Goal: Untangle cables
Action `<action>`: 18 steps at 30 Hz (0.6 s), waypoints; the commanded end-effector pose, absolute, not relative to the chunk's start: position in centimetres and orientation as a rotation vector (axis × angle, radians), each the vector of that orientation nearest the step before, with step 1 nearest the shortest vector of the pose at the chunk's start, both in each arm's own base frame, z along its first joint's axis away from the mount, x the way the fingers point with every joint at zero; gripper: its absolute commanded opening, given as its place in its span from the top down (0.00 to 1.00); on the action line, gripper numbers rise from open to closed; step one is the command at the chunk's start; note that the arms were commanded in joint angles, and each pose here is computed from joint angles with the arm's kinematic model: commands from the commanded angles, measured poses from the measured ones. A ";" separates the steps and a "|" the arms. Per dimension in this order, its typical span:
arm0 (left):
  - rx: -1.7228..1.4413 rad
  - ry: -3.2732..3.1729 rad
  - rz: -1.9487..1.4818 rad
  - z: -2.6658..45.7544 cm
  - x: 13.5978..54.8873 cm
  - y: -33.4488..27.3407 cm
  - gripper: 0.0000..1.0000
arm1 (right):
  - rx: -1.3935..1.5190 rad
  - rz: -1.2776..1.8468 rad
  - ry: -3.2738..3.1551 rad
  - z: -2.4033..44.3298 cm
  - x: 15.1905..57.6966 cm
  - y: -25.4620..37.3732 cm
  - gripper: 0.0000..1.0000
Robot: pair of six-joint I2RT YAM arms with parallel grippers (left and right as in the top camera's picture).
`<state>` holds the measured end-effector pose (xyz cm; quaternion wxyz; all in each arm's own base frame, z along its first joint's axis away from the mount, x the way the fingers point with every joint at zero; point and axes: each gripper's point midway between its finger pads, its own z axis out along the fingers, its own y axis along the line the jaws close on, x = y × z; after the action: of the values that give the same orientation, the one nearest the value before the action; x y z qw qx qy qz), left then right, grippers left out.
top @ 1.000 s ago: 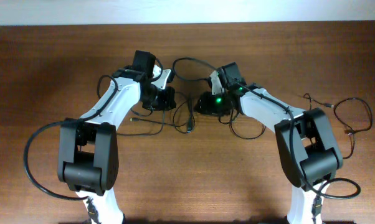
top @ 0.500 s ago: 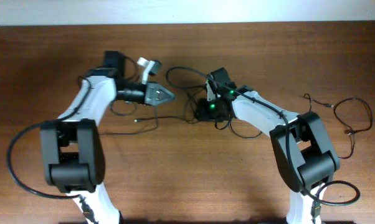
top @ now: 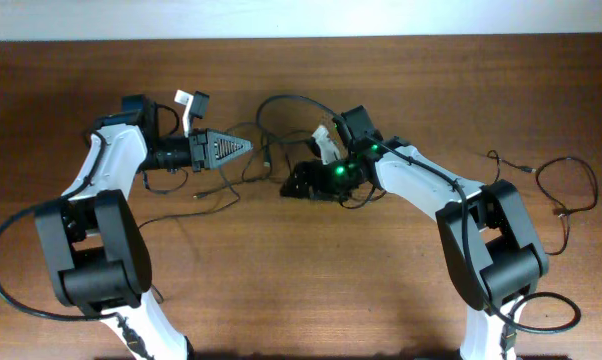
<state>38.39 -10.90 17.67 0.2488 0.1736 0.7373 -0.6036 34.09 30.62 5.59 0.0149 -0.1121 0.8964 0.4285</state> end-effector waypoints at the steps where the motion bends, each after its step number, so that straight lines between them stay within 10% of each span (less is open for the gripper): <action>1: 0.549 1.970 -1.690 18.5 37.8 -13.3 0.96 | -0.413 1.398 2.710 5.8 34.8 30.7 0.18; 10: 0.665 1.923 -1.746 19.0 36.7 -16.7 0.98 | -0.050 0.924 2.726 2.4 40.6 27.8 0.36; 12: 0.663 1.925 -1.750 19.0 36.7 -16.8 1.00 | -0.048 0.910 2.725 2.0 40.7 27.8 0.53; 14: 0.636 1.911 -1.782 19.5 36.7 -16.7 1.00 | 0.030 0.797 2.761 0.5 41.0 26.5 0.94; 18: 0.548 1.932 -1.708 19.1 38.0 -13.3 1.00 | 0.078 0.673 2.815 -0.6 40.5 24.7 0.96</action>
<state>36.89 -16.03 18.63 0.2242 0.2246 0.7038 -0.6356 40.41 25.67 0.24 0.1187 0.0165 0.9583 0.2593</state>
